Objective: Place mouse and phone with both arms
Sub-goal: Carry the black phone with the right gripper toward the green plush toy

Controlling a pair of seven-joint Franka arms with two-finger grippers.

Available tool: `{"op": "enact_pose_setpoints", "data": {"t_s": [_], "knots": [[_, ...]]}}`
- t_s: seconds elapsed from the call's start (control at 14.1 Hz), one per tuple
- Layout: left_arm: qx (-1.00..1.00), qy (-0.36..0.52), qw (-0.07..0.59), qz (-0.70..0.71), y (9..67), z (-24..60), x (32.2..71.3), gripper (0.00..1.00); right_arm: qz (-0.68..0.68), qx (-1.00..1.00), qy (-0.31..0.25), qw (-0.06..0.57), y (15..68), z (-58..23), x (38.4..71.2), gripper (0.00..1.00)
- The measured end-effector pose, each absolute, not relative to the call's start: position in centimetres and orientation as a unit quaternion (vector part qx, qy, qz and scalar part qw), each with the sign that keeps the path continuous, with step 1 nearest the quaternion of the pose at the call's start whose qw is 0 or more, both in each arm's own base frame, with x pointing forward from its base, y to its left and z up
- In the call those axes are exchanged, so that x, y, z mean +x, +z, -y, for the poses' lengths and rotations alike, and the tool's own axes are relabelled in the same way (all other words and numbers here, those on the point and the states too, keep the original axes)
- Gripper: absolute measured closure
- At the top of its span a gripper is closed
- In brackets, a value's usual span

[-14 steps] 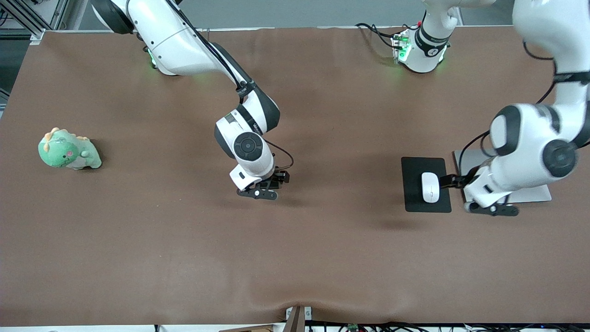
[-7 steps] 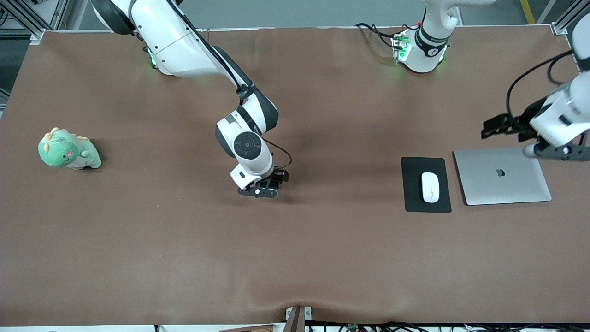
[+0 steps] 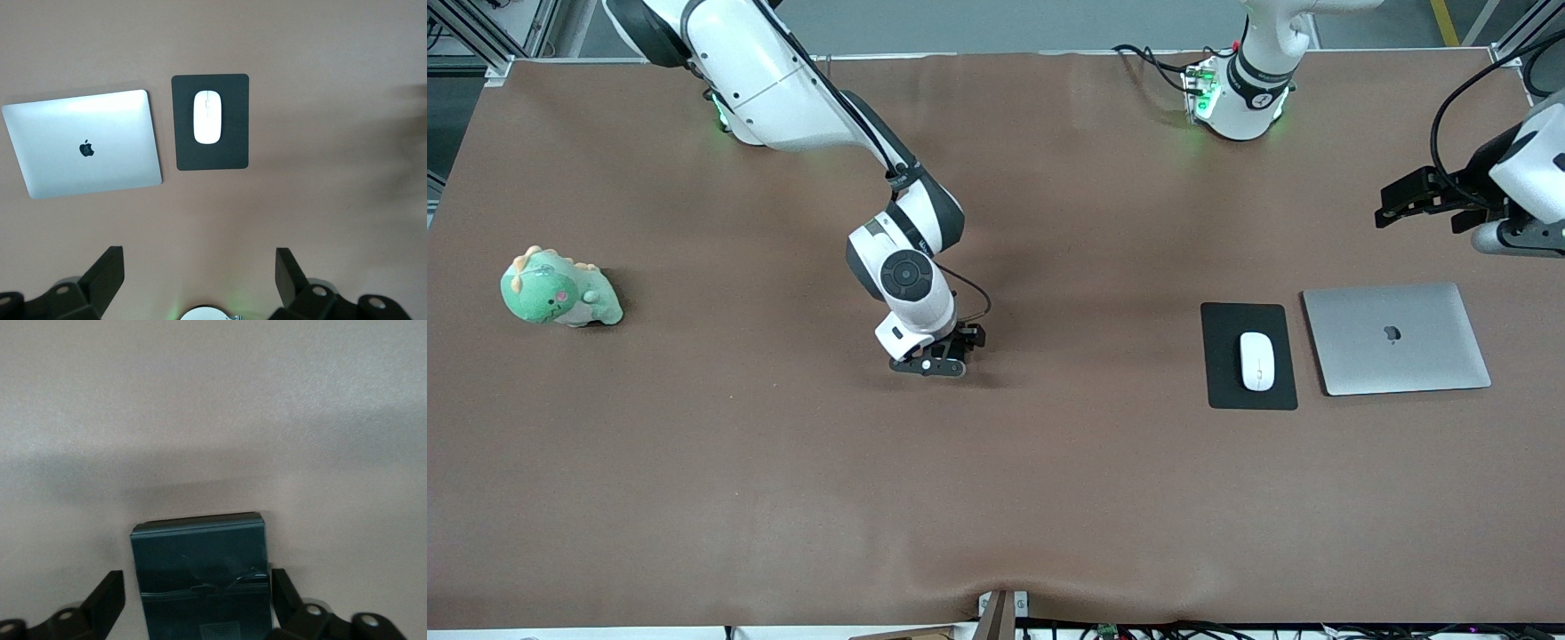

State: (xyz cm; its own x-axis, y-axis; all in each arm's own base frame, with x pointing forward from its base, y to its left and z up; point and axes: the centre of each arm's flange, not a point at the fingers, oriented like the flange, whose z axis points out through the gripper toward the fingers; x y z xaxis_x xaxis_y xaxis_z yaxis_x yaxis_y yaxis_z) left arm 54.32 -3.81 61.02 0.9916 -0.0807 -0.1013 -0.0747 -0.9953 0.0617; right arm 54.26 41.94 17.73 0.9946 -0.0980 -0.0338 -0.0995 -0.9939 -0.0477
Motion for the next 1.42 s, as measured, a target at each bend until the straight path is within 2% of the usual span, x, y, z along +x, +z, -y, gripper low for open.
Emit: {"op": "enact_pose_setpoints", "data": {"t_s": [0.07,0.21,0.57,1.06,1.42], "knots": [[0.997,-0.051,0.029,0.041,60.9,4.1,54.3,0.00,-0.046,-0.999,0.015,0.024,17.7,-42.0,54.2,0.08],[0.997,-0.051,0.029,0.041,60.7,4.1,54.4,0.00,-0.042,-0.999,0.011,0.022,17.8,-41.9,54.4,0.20],[0.998,-0.050,0.030,0.025,60.9,2.2,54.4,0.00,-0.052,-0.998,0.028,0.001,18.8,-40.1,55.6,0.20],[0.998,-0.046,-0.004,0.036,61.1,1.3,54.4,0.00,-0.088,-0.993,0.071,-0.018,28.9,-31.7,59.6,0.20],[0.998,-0.036,-0.012,0.040,61.3,1.2,54.6,0.00,-0.099,-0.991,0.086,-0.009,33.3,-23.9,60.1,0.20]]}}
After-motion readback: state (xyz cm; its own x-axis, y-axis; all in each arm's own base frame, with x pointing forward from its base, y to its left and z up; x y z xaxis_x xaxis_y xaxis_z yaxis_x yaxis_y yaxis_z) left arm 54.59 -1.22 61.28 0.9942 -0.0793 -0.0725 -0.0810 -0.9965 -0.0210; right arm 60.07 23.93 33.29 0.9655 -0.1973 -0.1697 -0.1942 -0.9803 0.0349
